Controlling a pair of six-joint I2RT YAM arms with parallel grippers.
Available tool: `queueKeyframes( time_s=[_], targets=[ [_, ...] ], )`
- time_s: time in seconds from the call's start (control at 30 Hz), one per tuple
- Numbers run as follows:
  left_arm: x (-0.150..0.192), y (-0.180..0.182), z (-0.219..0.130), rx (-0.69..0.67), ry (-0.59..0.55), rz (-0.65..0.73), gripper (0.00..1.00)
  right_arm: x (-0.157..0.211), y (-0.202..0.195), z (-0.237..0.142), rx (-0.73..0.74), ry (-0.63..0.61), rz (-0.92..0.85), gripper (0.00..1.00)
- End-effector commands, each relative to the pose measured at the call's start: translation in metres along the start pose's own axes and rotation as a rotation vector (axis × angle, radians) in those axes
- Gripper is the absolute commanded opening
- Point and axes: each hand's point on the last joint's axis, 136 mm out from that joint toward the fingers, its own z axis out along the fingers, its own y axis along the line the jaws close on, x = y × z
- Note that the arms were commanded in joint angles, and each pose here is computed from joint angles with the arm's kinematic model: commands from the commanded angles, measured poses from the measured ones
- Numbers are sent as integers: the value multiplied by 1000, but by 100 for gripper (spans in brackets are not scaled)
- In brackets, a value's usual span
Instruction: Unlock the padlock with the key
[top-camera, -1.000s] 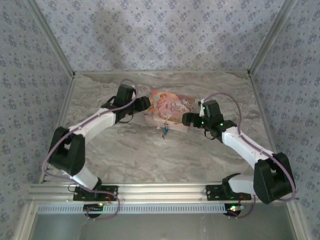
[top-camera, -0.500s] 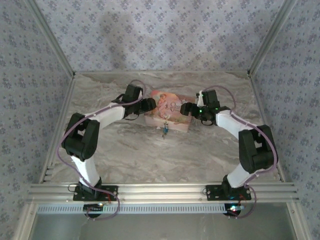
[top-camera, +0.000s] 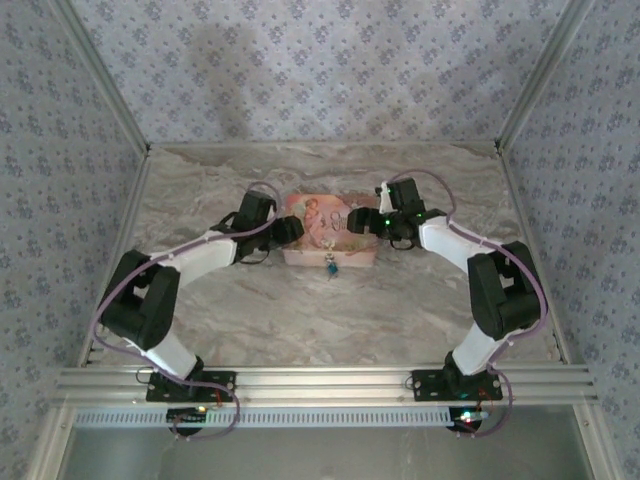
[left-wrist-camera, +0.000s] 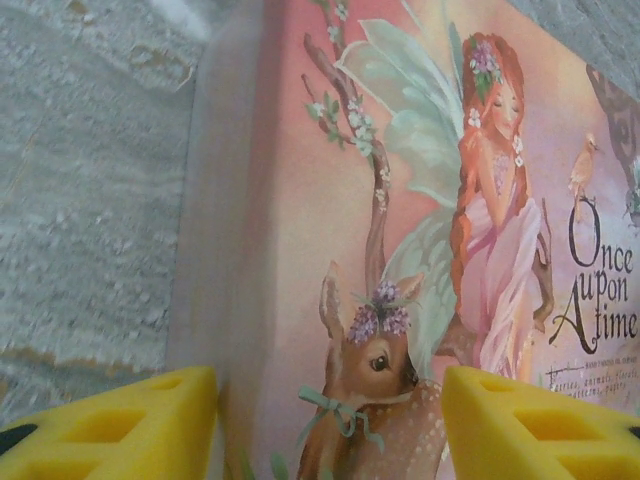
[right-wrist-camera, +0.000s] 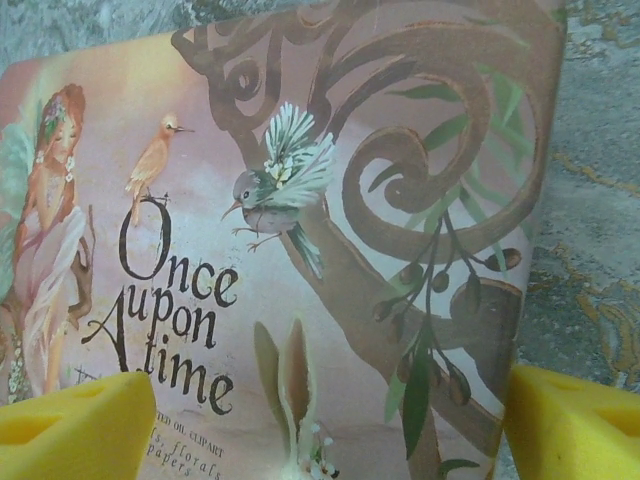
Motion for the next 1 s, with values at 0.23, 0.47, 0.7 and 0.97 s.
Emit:
queueKeyframes(
  time_s=[0.23, 0.47, 0.7, 0.97],
  targets=[
    [-11, -6, -28, 2, -93, 16, 62, -7, -24, -44, 285, -50, -149, 91],
    [-9, -5, -36, 7, -102, 17, 61, 20, -5, -90, 326, -134, -256, 82],
    [-8, -3, -33, 0, -92, 16, 61, 81, 38, -78, 246, -161, -379, 70],
    [-7, -2, -30, -3, -83, 3, 61, 108, 55, -45, 222, -176, -424, 69]
  ],
)
